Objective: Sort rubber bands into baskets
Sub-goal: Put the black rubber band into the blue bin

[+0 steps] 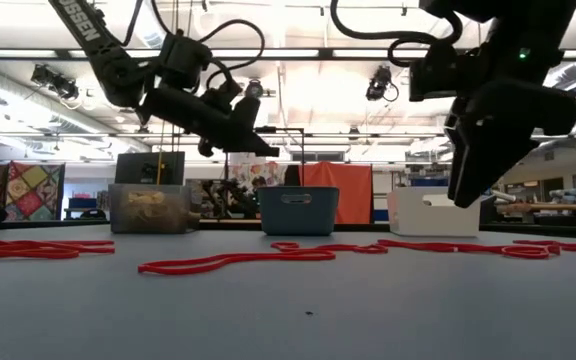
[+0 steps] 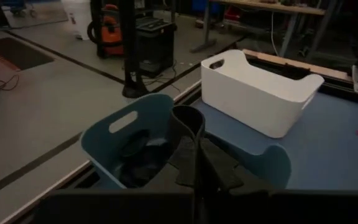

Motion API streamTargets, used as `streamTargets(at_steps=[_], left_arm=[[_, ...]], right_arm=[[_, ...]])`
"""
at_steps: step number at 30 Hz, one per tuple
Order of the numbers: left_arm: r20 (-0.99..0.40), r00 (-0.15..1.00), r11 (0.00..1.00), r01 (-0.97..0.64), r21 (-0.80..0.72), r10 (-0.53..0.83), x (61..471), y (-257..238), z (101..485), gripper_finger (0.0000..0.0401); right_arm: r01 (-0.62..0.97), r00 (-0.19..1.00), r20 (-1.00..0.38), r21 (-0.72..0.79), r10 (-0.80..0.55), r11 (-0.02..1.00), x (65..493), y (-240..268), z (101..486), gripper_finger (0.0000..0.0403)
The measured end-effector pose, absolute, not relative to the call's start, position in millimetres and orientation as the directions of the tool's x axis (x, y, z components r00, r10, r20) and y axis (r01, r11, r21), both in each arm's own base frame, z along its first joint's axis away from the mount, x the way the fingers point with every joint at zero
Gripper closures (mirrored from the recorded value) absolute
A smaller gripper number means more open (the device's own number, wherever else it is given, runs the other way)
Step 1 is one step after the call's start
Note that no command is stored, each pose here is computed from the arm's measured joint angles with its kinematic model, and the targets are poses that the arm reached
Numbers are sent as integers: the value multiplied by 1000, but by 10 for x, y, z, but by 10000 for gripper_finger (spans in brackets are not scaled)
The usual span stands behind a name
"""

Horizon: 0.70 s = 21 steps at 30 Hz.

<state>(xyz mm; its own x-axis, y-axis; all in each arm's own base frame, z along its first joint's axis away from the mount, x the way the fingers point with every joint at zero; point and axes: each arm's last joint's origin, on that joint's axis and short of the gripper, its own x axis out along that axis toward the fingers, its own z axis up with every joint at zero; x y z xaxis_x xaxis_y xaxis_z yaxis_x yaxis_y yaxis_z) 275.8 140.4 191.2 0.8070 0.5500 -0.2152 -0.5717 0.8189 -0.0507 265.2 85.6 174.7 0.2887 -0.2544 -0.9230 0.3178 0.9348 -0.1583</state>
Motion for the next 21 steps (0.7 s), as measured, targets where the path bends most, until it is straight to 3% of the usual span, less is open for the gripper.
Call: streamTargets(at_steps=[10, 16, 21], left_arm=[[-201, 829, 842, -539, -38, 522, 2945, 1515, 1675, 380], [-226, 824, 828, -551, -103, 520, 3021, 1554, 1582, 273], [-259, 803, 789, -586, -184, 537, 3019, 1561, 1531, 189]], right_arm=[[388, 268, -911, -196, -313, 901, 2610, 850, 1746, 208], [364, 206, -912, -266, -356, 893, 2476, 833, 1815, 190], [408, 229, -921, -204, -316, 890, 2348, 856, 1989, 175]])
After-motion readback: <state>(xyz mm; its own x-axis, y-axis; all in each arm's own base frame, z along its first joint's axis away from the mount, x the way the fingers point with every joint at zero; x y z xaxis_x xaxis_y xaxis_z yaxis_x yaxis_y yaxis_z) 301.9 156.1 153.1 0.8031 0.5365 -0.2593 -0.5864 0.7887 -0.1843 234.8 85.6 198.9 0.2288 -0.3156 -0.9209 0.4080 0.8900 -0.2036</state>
